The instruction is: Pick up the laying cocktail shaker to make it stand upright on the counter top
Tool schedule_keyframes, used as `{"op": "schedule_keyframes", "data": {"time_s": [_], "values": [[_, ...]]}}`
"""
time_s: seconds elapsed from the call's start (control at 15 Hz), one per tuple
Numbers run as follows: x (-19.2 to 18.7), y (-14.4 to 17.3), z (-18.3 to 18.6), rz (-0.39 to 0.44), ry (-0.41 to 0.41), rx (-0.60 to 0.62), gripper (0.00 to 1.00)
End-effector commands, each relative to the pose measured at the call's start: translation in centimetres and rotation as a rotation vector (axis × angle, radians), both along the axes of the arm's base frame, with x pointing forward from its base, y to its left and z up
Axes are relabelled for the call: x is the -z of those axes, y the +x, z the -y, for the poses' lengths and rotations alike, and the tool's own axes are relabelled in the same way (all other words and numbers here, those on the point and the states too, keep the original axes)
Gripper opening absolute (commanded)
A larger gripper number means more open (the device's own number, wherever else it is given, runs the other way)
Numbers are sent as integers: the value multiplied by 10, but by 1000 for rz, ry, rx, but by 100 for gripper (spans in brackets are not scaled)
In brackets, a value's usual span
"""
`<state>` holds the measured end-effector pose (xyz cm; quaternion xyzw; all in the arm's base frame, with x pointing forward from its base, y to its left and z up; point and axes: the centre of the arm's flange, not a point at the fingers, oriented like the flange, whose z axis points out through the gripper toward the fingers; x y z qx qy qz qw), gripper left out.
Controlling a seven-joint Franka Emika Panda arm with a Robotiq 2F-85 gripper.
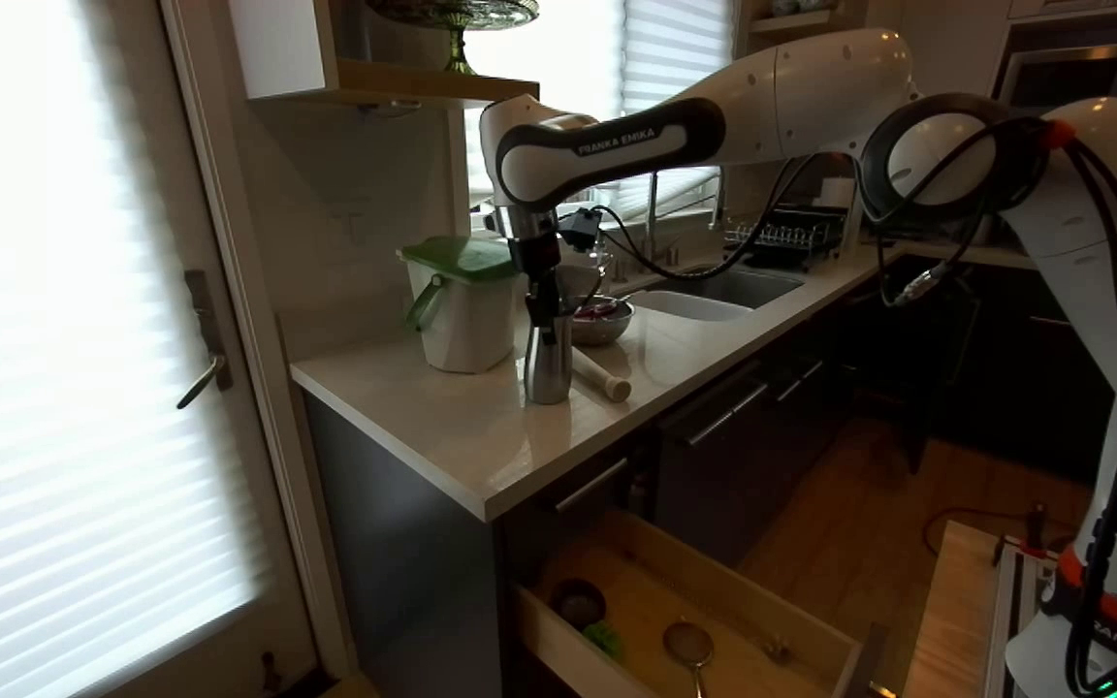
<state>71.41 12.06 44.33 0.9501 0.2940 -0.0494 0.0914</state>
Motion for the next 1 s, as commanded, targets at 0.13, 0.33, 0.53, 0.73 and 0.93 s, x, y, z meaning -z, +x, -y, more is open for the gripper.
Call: {"op": "schedule_keyframes", "data": {"time_s": [0.13, 0.33, 0.53, 0.73, 0.93], "values": [[-41, 7, -2, 64, 27, 12, 92], [-60, 8, -5, 99, 39, 13, 100], [-74, 4, -11, 108, 140, -8, 100], [-86, -16, -32, 102, 308, -91, 99], [-122, -45, -49, 175, 454, -157, 100]]}}
